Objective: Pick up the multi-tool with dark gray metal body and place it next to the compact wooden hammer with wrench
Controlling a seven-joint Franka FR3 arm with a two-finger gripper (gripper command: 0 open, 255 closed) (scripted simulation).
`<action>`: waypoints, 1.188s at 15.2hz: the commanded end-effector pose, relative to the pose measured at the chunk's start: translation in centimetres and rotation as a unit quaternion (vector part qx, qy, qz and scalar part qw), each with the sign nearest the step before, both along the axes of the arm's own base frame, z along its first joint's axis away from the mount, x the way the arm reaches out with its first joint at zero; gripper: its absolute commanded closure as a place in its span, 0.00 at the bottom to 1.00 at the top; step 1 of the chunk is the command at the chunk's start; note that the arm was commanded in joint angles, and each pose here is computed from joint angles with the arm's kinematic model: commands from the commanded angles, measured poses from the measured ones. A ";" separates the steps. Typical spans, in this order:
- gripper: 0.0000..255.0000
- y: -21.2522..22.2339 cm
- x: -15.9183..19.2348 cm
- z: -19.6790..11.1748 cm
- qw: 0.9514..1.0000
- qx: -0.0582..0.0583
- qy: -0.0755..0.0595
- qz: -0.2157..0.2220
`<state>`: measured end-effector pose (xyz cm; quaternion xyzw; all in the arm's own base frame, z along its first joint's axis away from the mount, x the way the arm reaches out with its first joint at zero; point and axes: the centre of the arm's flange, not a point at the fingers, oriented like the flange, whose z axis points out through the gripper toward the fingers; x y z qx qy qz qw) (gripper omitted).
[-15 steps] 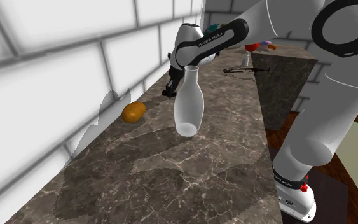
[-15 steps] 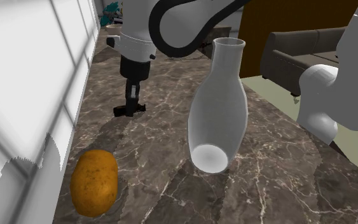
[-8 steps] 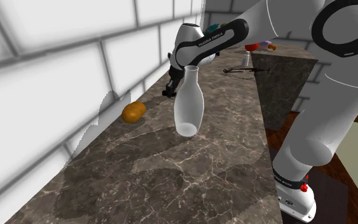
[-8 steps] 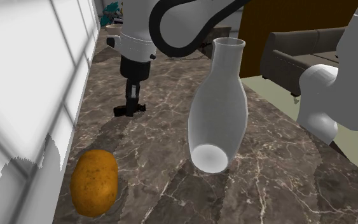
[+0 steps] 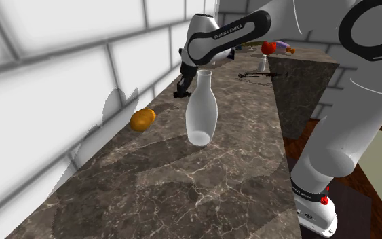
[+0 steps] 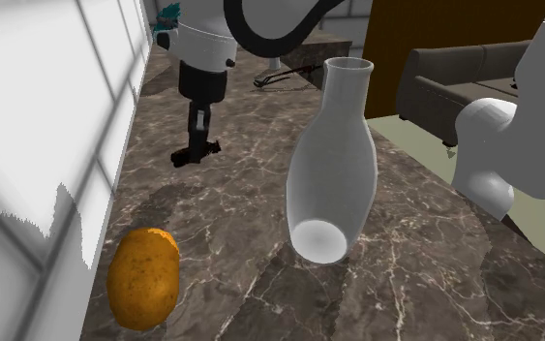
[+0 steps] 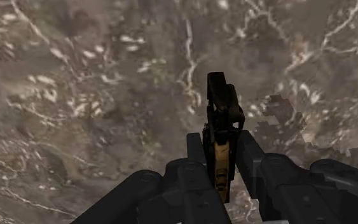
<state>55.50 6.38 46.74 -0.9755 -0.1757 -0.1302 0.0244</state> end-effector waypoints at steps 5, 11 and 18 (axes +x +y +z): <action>1.00 0.1 0.0 3.1 1.000 0.000 0.000 0.000; 1.00 0.1 0.0 6.3 1.000 0.000 0.000 0.000; 1.00 0.1 0.0 10.0 1.000 0.000 0.000 0.000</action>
